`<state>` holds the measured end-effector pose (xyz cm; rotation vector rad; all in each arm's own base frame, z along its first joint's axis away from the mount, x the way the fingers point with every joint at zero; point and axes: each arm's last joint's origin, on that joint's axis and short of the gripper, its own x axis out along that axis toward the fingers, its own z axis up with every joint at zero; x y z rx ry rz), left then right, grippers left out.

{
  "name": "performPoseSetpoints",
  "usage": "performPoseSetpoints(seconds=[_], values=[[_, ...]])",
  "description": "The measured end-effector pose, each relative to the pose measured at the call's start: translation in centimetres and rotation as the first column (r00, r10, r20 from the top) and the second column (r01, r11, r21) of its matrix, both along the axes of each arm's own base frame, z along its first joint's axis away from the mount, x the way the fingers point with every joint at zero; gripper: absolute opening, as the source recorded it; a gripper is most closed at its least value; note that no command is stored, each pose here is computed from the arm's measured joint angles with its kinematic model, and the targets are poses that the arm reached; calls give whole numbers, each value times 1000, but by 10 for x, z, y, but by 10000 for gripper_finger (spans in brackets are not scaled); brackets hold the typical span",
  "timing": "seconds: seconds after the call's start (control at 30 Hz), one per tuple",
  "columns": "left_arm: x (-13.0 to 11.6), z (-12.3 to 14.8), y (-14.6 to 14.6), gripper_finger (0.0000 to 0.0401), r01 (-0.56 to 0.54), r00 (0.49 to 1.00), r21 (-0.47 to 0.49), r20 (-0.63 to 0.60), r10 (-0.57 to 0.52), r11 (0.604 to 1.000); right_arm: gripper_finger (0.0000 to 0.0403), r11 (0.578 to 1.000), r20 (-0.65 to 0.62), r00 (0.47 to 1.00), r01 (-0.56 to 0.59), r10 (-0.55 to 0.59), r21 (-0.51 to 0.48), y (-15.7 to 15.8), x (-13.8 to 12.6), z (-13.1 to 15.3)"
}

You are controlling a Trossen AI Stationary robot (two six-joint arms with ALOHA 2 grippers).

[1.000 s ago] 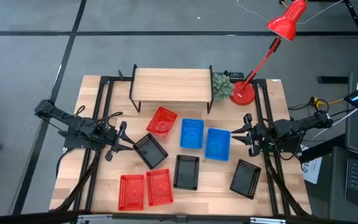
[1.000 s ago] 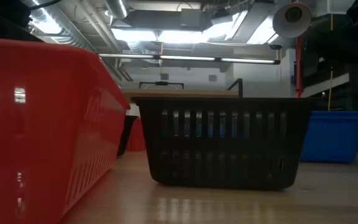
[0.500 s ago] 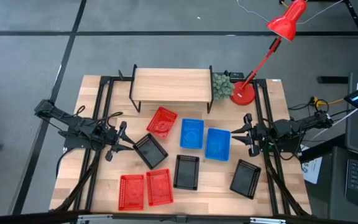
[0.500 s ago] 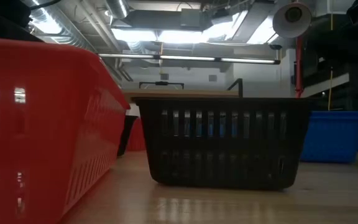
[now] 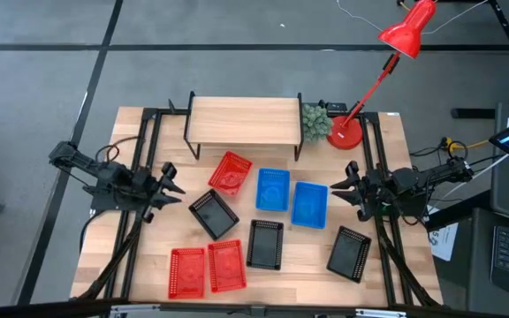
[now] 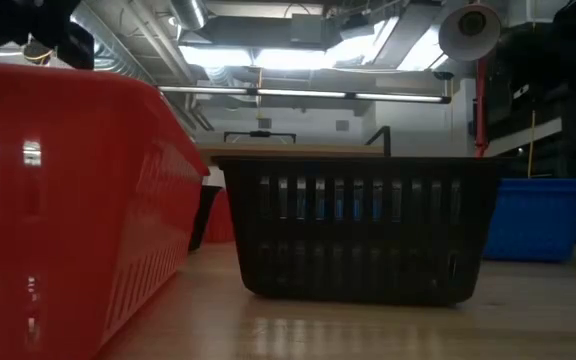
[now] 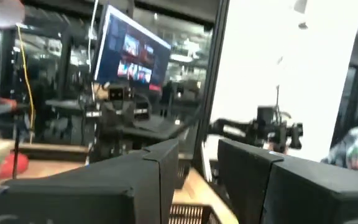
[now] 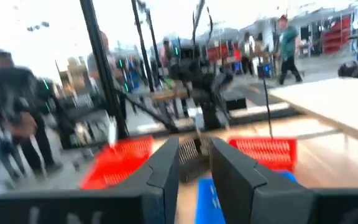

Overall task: Stack baskets on shelf by color
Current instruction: Put the left blue bin on the shelf

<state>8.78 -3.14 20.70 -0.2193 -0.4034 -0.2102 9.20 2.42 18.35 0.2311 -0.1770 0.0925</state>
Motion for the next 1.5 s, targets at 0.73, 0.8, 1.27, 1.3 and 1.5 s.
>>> performPoseSetpoints(seconds=[0.73,0.8,1.27,1.3,1.5], values=[[3,41,7,106,-287,946,87,-130,297,954,92,985,-206,965,-170,165,-7,30,47,127],[5,47,6,106,-290,943,96,-141,301,952,92,992,-413,902,-129,124,16,41,70,130],[20,42,1,106,-318,908,159,-233,349,935,92,954,-931,274,-108,-241,-279,88,217,52],[20,41,1,106,-317,907,163,-237,349,934,92,948,-934,245,-123,-259,-295,87,225,45],[22,40,0,106,-314,904,174,-248,350,934,92,934,-937,181,-146,-298,-326,78,258,21]])
